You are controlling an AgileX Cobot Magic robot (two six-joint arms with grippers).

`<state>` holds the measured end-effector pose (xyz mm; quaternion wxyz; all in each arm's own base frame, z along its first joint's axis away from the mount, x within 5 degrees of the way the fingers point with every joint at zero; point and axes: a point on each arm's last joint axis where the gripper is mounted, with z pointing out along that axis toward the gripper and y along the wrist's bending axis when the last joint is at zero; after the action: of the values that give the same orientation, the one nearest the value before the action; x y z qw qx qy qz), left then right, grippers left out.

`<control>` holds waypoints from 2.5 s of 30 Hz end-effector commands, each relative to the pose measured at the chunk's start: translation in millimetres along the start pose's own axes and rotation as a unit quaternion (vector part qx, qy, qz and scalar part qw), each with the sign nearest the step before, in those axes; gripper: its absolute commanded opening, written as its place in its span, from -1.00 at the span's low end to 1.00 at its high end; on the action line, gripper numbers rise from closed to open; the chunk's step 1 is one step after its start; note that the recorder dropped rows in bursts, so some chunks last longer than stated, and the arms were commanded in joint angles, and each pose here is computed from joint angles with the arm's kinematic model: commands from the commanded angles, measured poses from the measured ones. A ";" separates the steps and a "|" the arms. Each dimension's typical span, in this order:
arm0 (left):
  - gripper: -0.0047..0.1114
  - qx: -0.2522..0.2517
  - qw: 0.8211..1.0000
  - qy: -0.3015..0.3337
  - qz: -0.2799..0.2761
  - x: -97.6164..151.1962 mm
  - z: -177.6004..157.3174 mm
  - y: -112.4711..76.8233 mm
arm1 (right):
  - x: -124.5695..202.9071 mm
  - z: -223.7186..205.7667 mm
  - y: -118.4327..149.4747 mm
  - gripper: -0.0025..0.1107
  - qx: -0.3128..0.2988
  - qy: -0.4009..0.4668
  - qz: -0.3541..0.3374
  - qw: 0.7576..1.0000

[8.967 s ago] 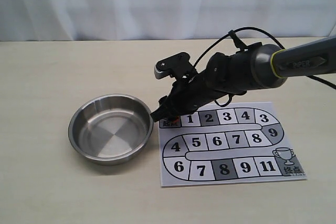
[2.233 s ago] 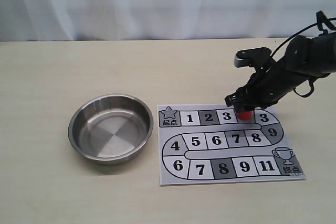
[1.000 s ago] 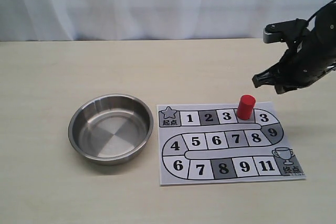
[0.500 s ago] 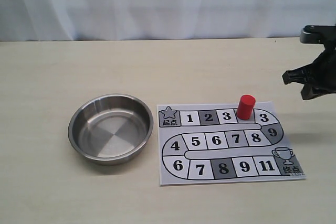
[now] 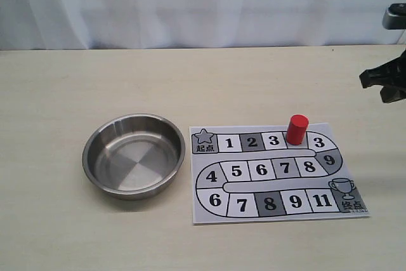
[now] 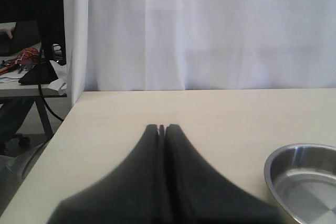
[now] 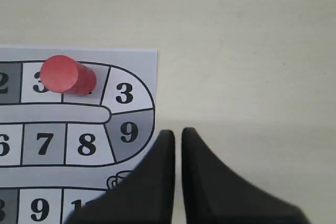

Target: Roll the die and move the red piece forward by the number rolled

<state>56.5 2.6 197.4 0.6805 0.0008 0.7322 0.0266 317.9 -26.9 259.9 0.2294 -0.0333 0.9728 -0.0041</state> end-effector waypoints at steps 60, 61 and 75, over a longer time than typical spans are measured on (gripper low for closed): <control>-0.92 0.000 1.000 -0.008 0.000 -2.7 -0.4 0.0 | 240.9 -179.9 47.0 -0.89 0.046 -0.596 -0.032 0.801; -0.92 0.000 1.000 -0.008 0.000 -2.7 -0.4 0.0 | 239.9 -167.0 46.4 -0.89 0.047 -0.596 -0.029 0.801; -0.92 0.000 1.000 -0.008 0.000 -2.7 -0.4 0.0 | 251.7 -77.5 44.4 -0.89 0.052 -0.567 -0.020 0.822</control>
<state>56.5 2.6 197.4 0.6805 0.0008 0.7322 0.0266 54.3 0.4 225.4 0.7383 -0.0365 0.6725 -0.0368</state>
